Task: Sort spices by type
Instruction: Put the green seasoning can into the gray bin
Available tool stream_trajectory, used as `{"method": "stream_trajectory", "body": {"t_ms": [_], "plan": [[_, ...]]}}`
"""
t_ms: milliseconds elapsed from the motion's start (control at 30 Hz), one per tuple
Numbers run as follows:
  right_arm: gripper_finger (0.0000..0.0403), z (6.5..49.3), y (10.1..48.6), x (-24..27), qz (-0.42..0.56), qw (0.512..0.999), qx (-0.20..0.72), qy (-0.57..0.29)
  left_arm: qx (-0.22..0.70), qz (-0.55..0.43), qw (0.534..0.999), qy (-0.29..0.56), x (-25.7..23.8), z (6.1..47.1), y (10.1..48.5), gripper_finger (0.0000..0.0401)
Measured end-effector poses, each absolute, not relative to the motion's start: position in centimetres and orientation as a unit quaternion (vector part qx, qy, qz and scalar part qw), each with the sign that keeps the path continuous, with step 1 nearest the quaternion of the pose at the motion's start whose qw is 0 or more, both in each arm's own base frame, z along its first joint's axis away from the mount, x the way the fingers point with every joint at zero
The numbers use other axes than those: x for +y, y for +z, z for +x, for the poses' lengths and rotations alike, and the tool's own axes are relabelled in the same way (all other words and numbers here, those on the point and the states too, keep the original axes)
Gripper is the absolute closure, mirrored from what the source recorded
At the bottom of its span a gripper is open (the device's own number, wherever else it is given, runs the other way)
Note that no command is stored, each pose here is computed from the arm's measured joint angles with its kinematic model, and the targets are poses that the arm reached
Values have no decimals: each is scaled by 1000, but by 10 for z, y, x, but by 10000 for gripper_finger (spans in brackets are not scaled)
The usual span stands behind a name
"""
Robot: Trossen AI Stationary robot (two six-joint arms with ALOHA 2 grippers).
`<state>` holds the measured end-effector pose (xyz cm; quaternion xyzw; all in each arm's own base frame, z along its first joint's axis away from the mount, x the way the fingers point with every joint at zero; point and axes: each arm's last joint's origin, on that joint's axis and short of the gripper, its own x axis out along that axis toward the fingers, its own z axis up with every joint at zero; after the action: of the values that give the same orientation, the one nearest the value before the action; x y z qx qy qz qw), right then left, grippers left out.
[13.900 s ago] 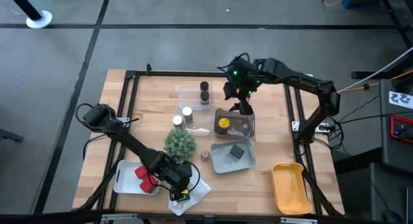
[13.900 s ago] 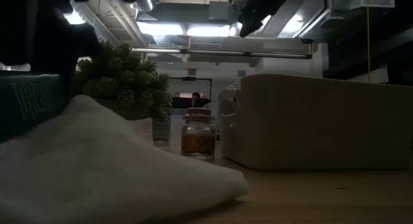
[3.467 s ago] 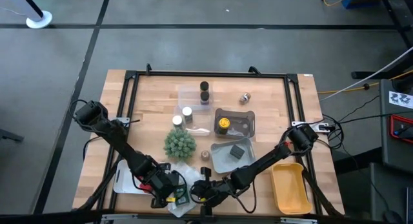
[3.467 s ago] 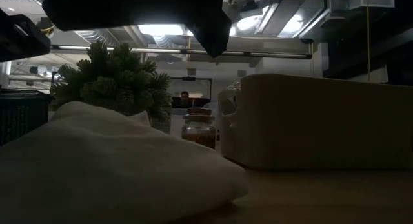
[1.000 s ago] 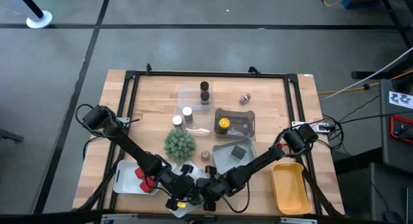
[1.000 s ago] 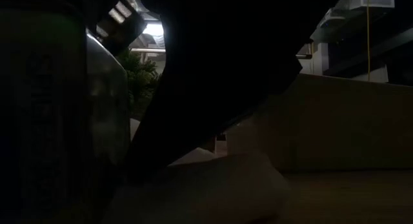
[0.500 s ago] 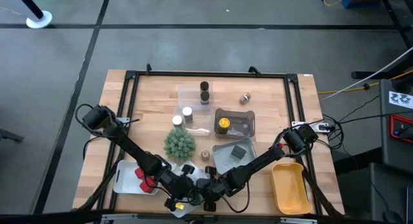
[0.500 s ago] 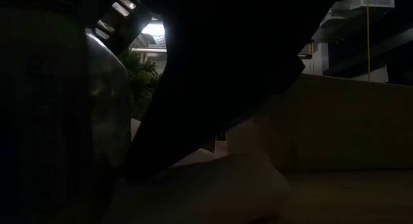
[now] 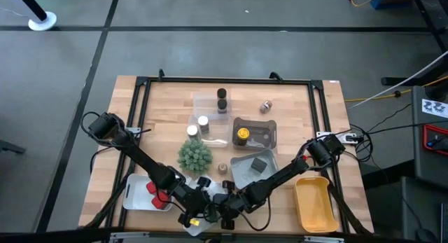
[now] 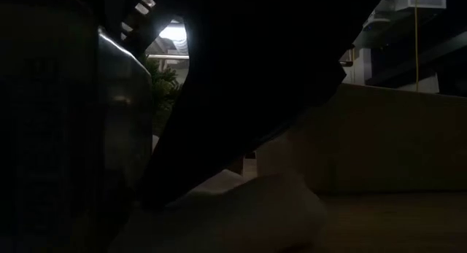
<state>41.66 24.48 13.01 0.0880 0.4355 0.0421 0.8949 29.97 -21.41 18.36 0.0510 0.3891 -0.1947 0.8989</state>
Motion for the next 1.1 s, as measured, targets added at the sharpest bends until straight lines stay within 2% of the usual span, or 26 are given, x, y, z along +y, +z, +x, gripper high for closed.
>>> {"method": "stream_trajectory", "body": {"t_ms": [200, 367, 800, 1100], "plan": [[398, 417, 130, 245, 88, 895, 436, 42, 388, 51, 899, -195, -214, 300, 184, 191], [398, 417, 130, 245, 88, 895, 436, 42, 384, 66, 899, -201, -214, 300, 184, 161], [398, 416, 130, 245, 88, 895, 436, 42, 382, 72, 898, -204, -214, 300, 185, 155], [398, 416, 131, 245, 88, 895, 436, 43, 389, 40, 904, -174, -201, 309, 185, 155]]}}
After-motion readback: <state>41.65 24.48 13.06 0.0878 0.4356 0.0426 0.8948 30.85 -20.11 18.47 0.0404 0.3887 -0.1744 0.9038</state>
